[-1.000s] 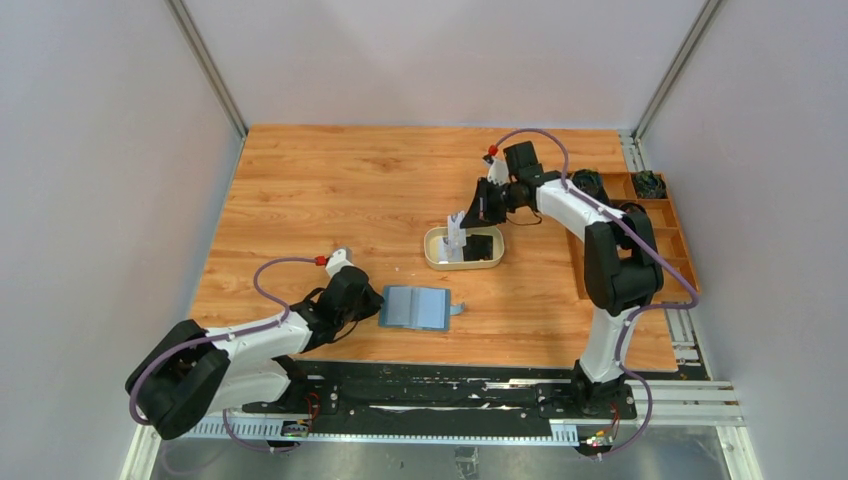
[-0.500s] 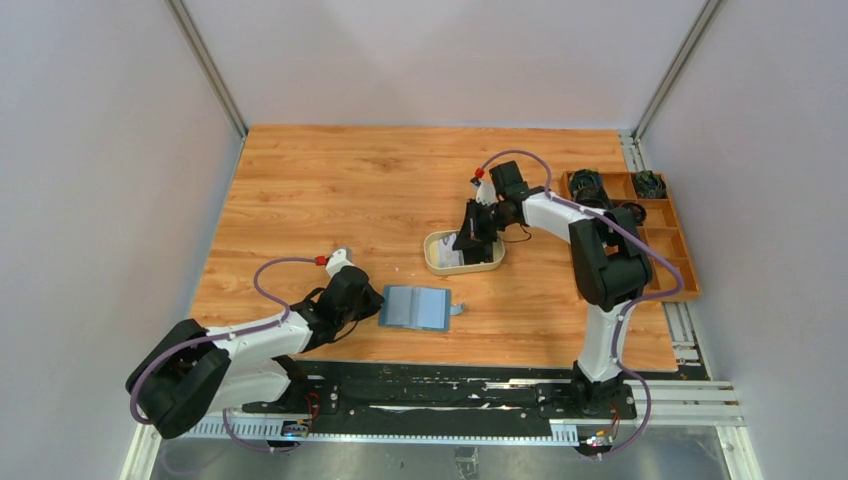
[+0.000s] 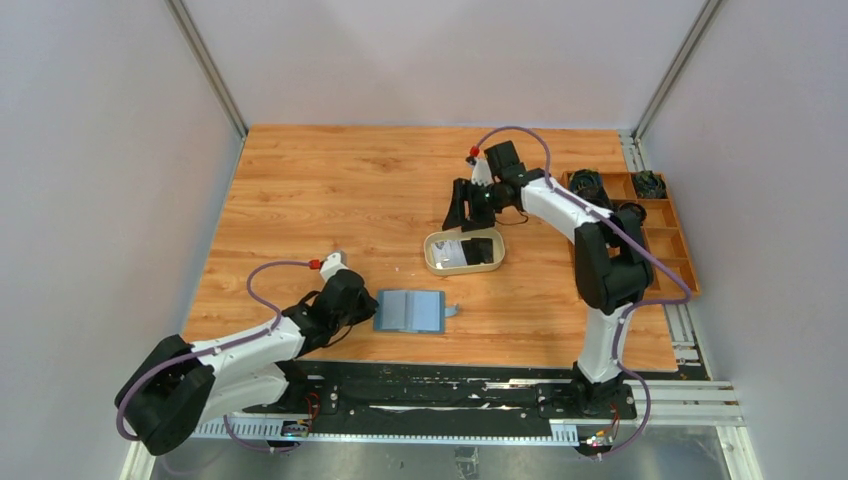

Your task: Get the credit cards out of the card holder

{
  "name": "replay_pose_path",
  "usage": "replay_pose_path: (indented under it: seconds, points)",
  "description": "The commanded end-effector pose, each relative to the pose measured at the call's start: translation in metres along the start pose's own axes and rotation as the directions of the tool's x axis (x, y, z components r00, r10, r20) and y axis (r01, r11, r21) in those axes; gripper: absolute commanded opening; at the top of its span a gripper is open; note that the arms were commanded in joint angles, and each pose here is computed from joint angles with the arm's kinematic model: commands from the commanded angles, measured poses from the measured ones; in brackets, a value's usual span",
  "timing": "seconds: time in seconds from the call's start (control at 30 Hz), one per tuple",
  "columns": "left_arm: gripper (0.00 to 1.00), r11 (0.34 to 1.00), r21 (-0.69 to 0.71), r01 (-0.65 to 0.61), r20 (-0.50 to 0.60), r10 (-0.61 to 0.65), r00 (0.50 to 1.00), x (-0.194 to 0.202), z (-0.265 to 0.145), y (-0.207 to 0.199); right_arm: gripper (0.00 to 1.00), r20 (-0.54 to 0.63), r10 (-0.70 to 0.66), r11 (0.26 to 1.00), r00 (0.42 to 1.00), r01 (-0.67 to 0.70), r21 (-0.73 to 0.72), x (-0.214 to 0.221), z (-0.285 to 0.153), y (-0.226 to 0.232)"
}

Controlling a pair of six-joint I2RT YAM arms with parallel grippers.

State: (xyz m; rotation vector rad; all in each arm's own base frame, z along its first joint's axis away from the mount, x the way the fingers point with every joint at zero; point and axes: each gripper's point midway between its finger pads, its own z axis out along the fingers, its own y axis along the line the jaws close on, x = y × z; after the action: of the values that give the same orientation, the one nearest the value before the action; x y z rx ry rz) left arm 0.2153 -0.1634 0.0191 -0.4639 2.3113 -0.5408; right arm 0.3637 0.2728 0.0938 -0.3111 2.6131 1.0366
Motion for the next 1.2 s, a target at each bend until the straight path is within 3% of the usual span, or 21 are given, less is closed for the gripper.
replay_pose_path:
  seconds: [0.0, 0.1, 0.2, 0.33, 0.47, 0.7, 1.17]
  points:
    - [0.00, 0.999, -0.052, -0.009, -0.015, 0.008, 1.000, 0.008, -0.005, 0.018, 0.68, 0.083, -0.191, 0.973, 0.978, 0.178, 0.144, -0.021, -0.036, 0.031]
    - [0.00, 1.000, -0.025, 0.020, -0.011, -0.020, 1.000, 0.006, -0.008, 0.011, 0.74, 0.083, -0.314, 0.930, 0.946, 0.290, 0.225, -0.007, -0.036, 0.059]
    - [0.00, 0.999, 0.002, 0.047, -0.016, -0.047, 0.999, 0.006, -0.009, 0.005, 0.75, 0.014, -0.405, 0.886, 0.914, 0.389, 0.254, 0.034, -0.012, 0.088]
    - [0.00, 0.994, 0.048, 0.094, -0.025, -0.093, 0.995, 0.007, -0.009, -0.007, 0.76, -0.087, -0.430, 0.861, 0.899, 0.437, 0.260, 0.089, 0.024, 0.099]
    - [0.00, 0.985, 0.087, 0.147, -0.031, -0.145, 0.989, 0.010, -0.011, -0.009, 0.76, -0.103, -0.463, 0.840, 0.880, 0.473, 0.264, 0.120, 0.040, 0.115]
    - [0.00, 0.977, 0.122, 0.174, -0.002, -0.175, 0.985, 0.005, -0.017, -0.009, 0.76, -0.113, -0.544, 0.770, 0.832, 0.548, 0.327, 0.143, 0.056, 0.113]
    - [0.00, 0.974, 0.112, 0.194, 0.011, -0.197, 0.980, 0.007, -0.024, 0.003, 0.76, -0.147, -0.594, 0.719, 0.790, 0.605, 0.343, 0.174, 0.083, 0.111]
